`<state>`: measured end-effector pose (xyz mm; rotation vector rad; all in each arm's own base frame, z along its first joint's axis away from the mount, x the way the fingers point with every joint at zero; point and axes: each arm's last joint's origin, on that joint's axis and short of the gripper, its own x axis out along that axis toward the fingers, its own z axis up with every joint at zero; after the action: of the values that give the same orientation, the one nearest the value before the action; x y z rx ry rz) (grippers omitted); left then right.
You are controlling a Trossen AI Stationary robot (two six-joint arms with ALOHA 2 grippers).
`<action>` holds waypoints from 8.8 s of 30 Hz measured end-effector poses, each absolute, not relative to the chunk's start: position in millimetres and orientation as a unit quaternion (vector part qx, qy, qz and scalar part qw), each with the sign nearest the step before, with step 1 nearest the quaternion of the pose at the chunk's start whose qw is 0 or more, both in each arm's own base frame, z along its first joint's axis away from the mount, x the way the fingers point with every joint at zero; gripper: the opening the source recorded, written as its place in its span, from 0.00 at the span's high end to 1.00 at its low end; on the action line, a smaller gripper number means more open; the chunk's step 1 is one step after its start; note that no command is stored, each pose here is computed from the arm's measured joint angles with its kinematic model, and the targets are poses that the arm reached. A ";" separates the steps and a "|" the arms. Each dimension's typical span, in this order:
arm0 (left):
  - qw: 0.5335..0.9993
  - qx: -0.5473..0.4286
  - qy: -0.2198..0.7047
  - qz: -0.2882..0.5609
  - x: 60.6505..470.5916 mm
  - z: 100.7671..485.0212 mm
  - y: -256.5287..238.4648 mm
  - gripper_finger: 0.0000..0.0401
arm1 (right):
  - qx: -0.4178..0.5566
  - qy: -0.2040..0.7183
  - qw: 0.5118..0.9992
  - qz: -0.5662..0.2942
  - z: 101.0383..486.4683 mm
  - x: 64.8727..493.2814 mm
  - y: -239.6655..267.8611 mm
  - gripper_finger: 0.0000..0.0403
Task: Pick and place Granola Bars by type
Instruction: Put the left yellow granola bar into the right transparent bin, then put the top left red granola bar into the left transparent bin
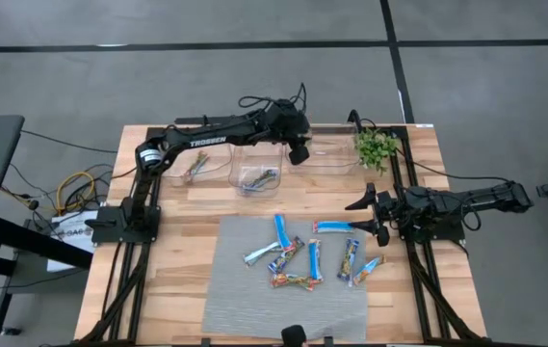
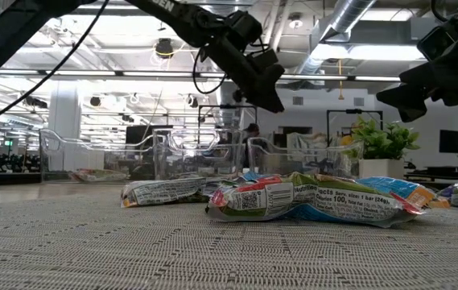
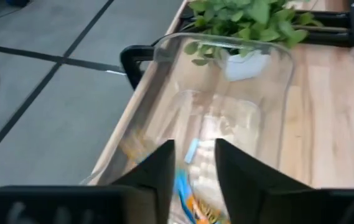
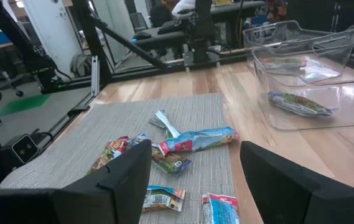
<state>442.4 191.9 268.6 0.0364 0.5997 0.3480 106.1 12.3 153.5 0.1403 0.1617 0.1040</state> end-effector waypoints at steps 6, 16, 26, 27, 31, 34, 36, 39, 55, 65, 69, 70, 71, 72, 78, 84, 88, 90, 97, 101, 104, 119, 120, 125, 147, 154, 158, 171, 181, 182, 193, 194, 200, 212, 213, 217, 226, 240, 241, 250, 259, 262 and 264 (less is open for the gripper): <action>0.943 0.005 0.290 0.165 444.1 270.0 186.5 0.56 | 0.070 0.081 0.993 0.052 153.5 106.1 12.4 0.41; 0.962 -0.081 0.250 0.079 437.3 305.3 155.4 0.55 | 0.070 0.081 0.993 0.052 153.4 106.1 12.4 0.41; 0.949 -0.113 0.231 -0.180 426.5 345.3 80.3 0.58 | 0.070 0.081 0.993 0.052 153.4 106.1 12.4 0.41; 0.941 -0.119 0.236 -0.213 425.4 345.9 71.1 0.59 | 0.070 0.080 0.993 0.052 153.5 106.1 12.4 0.41; 0.897 -0.146 0.258 -0.329 420.9 346.2 35.6 0.59 | 0.070 0.081 0.993 0.052 153.5 106.1 12.4 0.41; 0.873 -0.154 0.280 -0.369 418.6 344.1 10.8 0.59 | 0.070 0.080 0.993 0.052 153.5 106.1 12.3 0.41; 0.864 -0.155 0.296 -0.377 417.0 342.1 -3.1 0.59 | 0.070 0.081 0.993 0.052 153.5 106.1 12.4 0.41; 0.862 -0.146 0.312 -0.372 414.4 341.2 -15.9 0.59 | 0.070 0.081 0.993 0.052 153.4 106.1 12.4 0.41; 0.809 -0.073 0.560 -0.166 378.7 308.2 -62.3 0.59 | 0.070 0.081 0.993 0.052 153.5 106.1 12.4 0.41; 0.780 -0.146 0.608 -0.023 372.8 266.9 -69.4 0.59 | 0.070 0.081 0.993 0.052 153.5 106.1 12.4 0.41; 0.781 -0.182 0.596 0.023 372.0 248.4 -70.5 0.59 | 0.070 0.081 0.993 0.052 153.4 106.1 12.4 0.41; 0.781 -0.187 0.594 0.036 371.6 244.2 -70.8 0.59 | 0.070 0.081 0.993 0.052 153.5 106.1 12.4 0.41; 0.780 -0.189 0.594 0.048 370.6 239.3 -71.5 0.59 | 0.070 0.081 0.993 0.052 153.4 106.1 12.3 0.41; 0.780 -0.190 0.593 0.058 369.8 234.2 -72.1 0.59 | 0.070 0.081 0.993 0.052 153.5 106.1 12.4 0.41; 0.790 -0.202 0.572 0.086 366.8 203.0 -76.3 0.59 | 0.070 0.081 0.993 0.052 153.5 106.1 12.3 0.41; 0.796 -0.215 0.557 0.098 363.8 186.7 -78.9 0.59 | 0.070 0.081 0.993 0.052 153.4 106.1 12.3 0.41; 0.797 -0.200 0.559 0.110 358.6 177.5 -81.2 0.59 | 0.070 0.081 0.993 0.052 153.5 106.1 12.3 0.41; 0.796 -0.195 0.562 0.113 356.1 174.0 -82.1 0.59 | 0.070 0.081 0.993 0.052 153.5 106.1 12.4 0.41; 0.795 -0.185 0.566 0.118 352.2 169.4 -85.1 0.59 | 0.070 0.081 0.993 0.052 153.4 106.1 12.4 0.41; 0.799 -0.187 0.561 0.114 352.5 169.4 -88.6 0.59 | 0.070 0.081 0.993 0.052 153.5 106.1 12.4 0.41; 0.805 -0.198 0.548 0.112 354.5 170.5 -92.5 0.59 | 0.070 0.081 0.993 0.052 153.4 106.1 12.4 0.41; 0.800 -0.190 0.556 0.122 363.8 142.7 -95.1 0.62 | 0.070 0.080 0.993 0.052 153.6 106.1 12.4 0.41; 0.799 -0.190 0.557 0.122 363.7 142.7 -95.0 0.63 | 0.070 0.080 0.993 0.052 153.6 106.1 12.4 0.41; 0.798 -0.192 0.559 0.119 363.7 142.6 -94.6 0.78 | 0.070 0.080 0.993 0.052 153.6 106.1 12.3 0.41; 0.849 -0.243 0.469 0.002 367.6 203.8 -83.0 0.85 | 0.070 0.080 0.993 0.052 153.6 106.1 12.3 0.41; 0.894 -0.277 0.351 -0.024 379.7 236.3 -67.5 0.90 | 0.070 0.080 0.993 0.052 153.5 106.1 12.3 0.41; 0.903 -0.300 0.307 -0.025 386.4 244.1 -57.6 0.92 | 0.070 0.080 0.993 0.052 153.5 106.1 12.3 0.41; 0.926 -0.331 0.180 -0.031 400.1 266.0 -28.8 0.92 | 0.070 0.080 0.993 0.052 153.6 106.1 12.4 0.41; 0.925 -0.338 0.172 -0.013 401.0 266.3 -15.6 0.92 | 0.070 0.080 0.993 0.052 153.6 106.1 12.4 0.41; 0.924 -0.342 0.171 -0.008 401.1 266.3 -11.4 0.92 | 0.070 0.080 0.993 0.052 153.6 106.1 12.4 0.41; 0.919 -0.360 0.131 0.094 393.4 266.4 79.2 0.92 | 0.070 0.080 0.993 0.052 153.6 106.1 12.4 0.41; 0.918 -0.361 0.127 0.105 391.3 266.4 89.0 0.92 | 0.070 0.080 0.993 0.052 153.6 106.1 12.4 0.41; 0.909 -0.369 0.101 0.168 375.8 266.6 140.9 0.92 | 0.070 0.080 0.993 0.052 153.5 106.1 12.3 0.41; 0.937 -0.279 0.103 0.185 365.9 285.6 178.4 0.93 | 0.070 0.080 0.993 0.052 153.5 106.1 12.4 0.41; 0.940 -0.266 0.108 0.187 365.9 288.3 179.5 0.93 | 0.070 0.080 0.993 0.052 153.5 106.1 12.4 0.41; 0.949 -0.208 0.126 0.202 366.7 299.8 181.4 0.92 | 0.070 0.080 0.993 0.052 153.6 106.1 12.4 0.41; 0.954 -0.165 0.173 0.179 395.2 297.6 193.8 0.93 | 0.070 0.080 0.993 0.052 153.5 106.1 12.4 0.41; 0.936 -0.055 0.321 0.133 456.9 277.1 207.1 0.92 | 0.070 0.080 0.993 0.052 153.6 106.1 12.3 0.41; 0.933 -0.051 0.332 0.130 458.0 274.7 207.4 0.92 | 0.070 0.080 0.993 0.052 153.6 106.1 12.4 0.41; 0.922 -0.024 0.358 0.144 457.2 270.0 208.0 0.89 | 0.070 0.080 0.993 0.052 153.5 106.1 12.4 0.41; 0.920 -0.027 0.366 0.142 456.0 269.2 207.4 0.68 | 0.070 0.080 0.993 0.052 153.6 106.1 12.4 0.41; 0.919 -0.028 0.366 0.143 455.9 269.1 207.4 0.64 | 0.070 0.080 0.993 0.052 153.5 106.1 12.3 0.41; 0.919 -0.035 0.365 0.145 456.1 269.1 207.0 0.62 | 0.070 0.080 0.993 0.052 153.6 106.1 12.3 0.41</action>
<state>456.1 207.0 269.1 -0.0711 0.7498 0.2987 106.1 12.3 153.6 0.1401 0.1606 0.1041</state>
